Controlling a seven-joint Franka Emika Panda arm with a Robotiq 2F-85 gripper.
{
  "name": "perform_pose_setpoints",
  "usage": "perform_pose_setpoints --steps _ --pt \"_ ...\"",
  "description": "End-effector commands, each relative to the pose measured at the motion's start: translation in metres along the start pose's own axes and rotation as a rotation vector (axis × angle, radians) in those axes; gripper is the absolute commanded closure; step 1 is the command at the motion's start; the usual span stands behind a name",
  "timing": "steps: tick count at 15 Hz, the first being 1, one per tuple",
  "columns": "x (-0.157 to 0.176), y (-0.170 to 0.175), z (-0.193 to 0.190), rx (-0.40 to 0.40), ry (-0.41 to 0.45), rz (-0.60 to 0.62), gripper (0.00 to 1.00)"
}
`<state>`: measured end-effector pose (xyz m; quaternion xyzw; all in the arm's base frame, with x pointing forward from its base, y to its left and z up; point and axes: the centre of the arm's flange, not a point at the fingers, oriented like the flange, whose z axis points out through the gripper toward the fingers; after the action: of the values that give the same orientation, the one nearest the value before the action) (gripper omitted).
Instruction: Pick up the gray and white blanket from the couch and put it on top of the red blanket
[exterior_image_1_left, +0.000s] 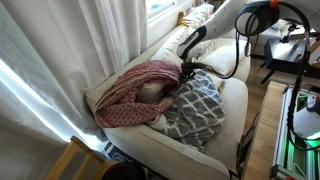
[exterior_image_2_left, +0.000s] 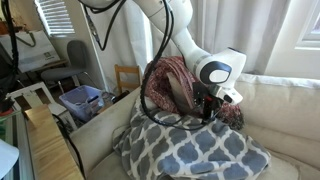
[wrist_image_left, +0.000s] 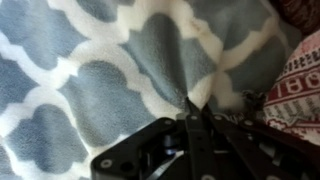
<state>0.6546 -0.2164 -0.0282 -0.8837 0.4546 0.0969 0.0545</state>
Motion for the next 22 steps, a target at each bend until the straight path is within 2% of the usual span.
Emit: perform_pose_setpoints --steps 1,5,8,9,10,13,14,17,22 --pt "-0.048 0.041 -0.054 0.028 0.092 0.071 0.99" --pt "-0.051 0.045 -0.110 0.061 0.345 0.115 0.99" --pt "-0.067 0.045 -0.146 0.076 0.487 0.049 0.99" --pt "-0.023 0.016 -0.111 0.090 0.402 0.066 0.99" --pt "-0.031 0.014 -0.116 0.092 0.405 0.059 0.96" --pt "-0.032 0.012 -0.110 0.090 0.394 0.056 0.96" --pt "-0.031 0.013 -0.108 0.088 0.392 0.058 0.99" --pt "-0.068 0.029 -0.181 0.040 0.566 0.012 0.99" --pt "-0.112 0.026 -0.251 -0.028 0.773 -0.043 0.99"
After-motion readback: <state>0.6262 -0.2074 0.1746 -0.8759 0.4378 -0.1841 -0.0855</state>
